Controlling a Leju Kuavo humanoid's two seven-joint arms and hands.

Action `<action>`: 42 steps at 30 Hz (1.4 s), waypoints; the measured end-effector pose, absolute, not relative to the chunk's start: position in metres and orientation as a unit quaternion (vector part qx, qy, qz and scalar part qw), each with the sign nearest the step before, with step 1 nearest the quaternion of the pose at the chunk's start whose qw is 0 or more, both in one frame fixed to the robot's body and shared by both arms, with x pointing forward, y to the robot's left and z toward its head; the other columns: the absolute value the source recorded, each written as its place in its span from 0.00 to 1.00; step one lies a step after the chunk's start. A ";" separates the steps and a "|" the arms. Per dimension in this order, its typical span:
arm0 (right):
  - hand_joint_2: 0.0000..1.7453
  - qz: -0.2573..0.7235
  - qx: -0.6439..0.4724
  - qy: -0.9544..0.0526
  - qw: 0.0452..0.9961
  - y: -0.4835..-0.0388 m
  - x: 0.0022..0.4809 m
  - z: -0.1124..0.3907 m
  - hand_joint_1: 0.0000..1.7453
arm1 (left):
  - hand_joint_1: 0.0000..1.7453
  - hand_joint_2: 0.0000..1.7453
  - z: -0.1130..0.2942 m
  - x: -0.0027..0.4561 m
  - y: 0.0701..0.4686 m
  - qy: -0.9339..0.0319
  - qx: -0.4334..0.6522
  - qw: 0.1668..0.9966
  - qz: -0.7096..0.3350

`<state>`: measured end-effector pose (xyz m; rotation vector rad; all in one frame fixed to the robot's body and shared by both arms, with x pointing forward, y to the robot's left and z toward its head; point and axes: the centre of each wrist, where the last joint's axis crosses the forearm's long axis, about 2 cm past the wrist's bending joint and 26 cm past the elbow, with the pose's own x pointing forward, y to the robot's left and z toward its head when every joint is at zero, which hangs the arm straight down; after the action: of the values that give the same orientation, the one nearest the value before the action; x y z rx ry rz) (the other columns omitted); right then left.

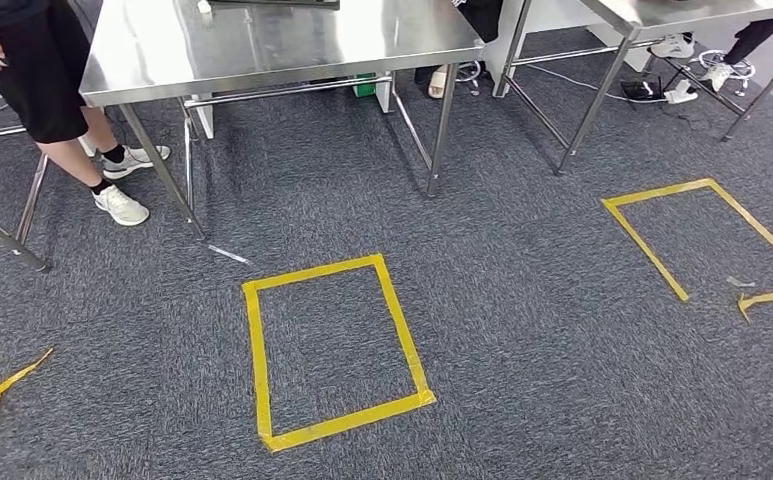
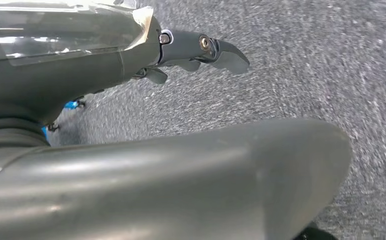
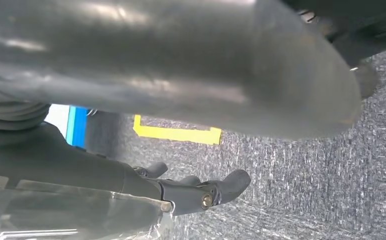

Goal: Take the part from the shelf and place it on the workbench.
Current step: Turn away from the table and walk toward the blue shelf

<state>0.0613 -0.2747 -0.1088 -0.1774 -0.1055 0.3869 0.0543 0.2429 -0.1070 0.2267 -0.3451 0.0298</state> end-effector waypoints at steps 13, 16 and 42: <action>0.00 0.196 -0.085 -0.056 0.975 -0.271 0.061 -0.109 0.00 | 0.00 0.00 -0.107 0.052 0.244 -0.168 0.115 0.979 0.015; 0.00 0.196 -0.085 -0.057 0.975 -0.270 0.062 -0.109 0.00 | 0.00 0.00 -0.107 0.053 0.244 -0.169 0.116 0.979 0.015; 0.00 0.198 -0.084 -0.057 0.975 -0.270 0.063 -0.108 0.00 | 0.00 0.00 -0.107 0.052 0.244 -0.170 0.115 0.978 0.020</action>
<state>0.0628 -0.2696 -0.1083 -0.1704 -0.1142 0.3990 0.0519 0.2439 -0.1074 0.2312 -0.3431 0.0412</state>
